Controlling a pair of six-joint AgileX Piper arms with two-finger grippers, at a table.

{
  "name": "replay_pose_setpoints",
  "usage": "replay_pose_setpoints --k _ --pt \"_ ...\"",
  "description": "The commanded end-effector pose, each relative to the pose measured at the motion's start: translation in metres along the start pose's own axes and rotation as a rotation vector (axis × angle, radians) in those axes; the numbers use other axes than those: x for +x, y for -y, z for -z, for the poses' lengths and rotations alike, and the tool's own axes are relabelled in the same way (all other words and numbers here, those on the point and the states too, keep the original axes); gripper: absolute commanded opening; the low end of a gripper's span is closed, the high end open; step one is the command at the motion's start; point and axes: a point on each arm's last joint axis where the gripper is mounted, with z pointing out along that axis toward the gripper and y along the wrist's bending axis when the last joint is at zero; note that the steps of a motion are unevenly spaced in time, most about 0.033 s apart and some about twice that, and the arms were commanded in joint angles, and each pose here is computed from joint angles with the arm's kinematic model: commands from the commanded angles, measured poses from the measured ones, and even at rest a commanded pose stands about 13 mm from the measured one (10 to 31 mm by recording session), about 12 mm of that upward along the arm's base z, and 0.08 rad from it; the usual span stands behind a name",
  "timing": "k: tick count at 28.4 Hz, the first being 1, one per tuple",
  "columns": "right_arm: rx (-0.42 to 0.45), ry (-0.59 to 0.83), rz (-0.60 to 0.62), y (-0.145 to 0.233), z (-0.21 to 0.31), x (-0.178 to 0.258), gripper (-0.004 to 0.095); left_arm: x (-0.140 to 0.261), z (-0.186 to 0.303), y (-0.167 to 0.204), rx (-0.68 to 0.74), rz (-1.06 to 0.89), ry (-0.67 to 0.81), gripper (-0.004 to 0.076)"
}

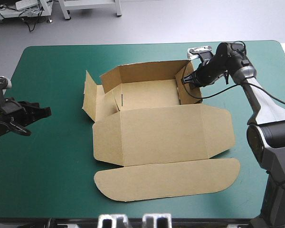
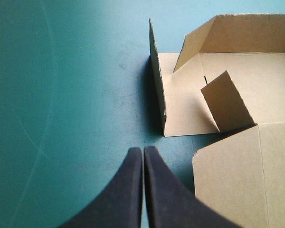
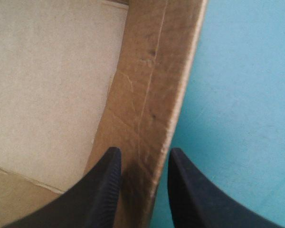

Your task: Fold the box

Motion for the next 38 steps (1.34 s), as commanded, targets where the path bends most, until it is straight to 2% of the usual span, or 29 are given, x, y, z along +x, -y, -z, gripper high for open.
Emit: replay_pose_setpoints --k 1,3,4,5,7,11,15,23,27,32,33,35,38 --pt "0.003 0.116 0.007 -0.003 0.025 -0.011 0.0304 -0.01 0.01 0.005 0.014 0.002 0.095 -0.0003" --pt "-0.017 0.115 -0.004 -0.004 0.023 -0.011 0.0299 -0.01 0.01 0.005 0.015 -0.003 0.088 -0.0003" --pt "-0.023 0.112 -0.007 -0.004 0.022 -0.011 0.0262 -0.01 0.009 0.005 0.015 -0.027 0.085 -0.0003" --pt "-0.031 0.106 -0.01 -0.005 0.021 -0.011 0.0201 -0.01 0.008 0.004 0.013 -0.047 0.084 -0.0003" --pt "-0.043 0.1 -0.022 -0.005 0.02 -0.011 -0.0028 -0.013 0.004 0.001 -0.004 -0.055 0.09 -0.0003" --pt "-0.089 0.124 -0.048 -0.012 0.03 -0.011 -0.002 -0.021 -0.005 -0.005 -0.021 -0.029 0.129 -0.0003" --pt "-0.117 0.167 -0.046 -0.021 0.056 -0.011 -0.002 -0.024 -0.02 -0.01 -0.022 -0.009 0.1 -0.0003" --pt "-0.096 0.331 -0.063 -0.024 0.14 0.0 -0.0019 -0.034 -0.052 -0.02 0.003 0.074 0.094 -0.0003" --pt "-0.131 0.394 -0.093 -0.021 0.184 0.015 -0.0019 -0.041 -0.063 -0.023 0.032 0.13 0.131 -0.0003" --pt "-0.089 0.459 -0.105 -0.016 0.234 0.039 -0.0019 -0.049 -0.073 -0.019 0.134 0.217 0.185 -0.0003" --pt "-0.069 0.488 -0.107 -0.017 0.249 0.047 -0.0019 -0.052 -0.077 -0.013 0.219 0.241 0.195 -0.0003" --pt "-0.053 0.521 -0.11 -0.019 0.266 0.056 -0.0019 -0.055 -0.079 -0.009 0.294 0.238 0.206 -0.0003" --pt "-0.072 0.629 -0.115 -0.026 0.298 0.07 -0.002 -0.057 -0.08 -0.002 0.39 0.248 0.215 -0.0003"
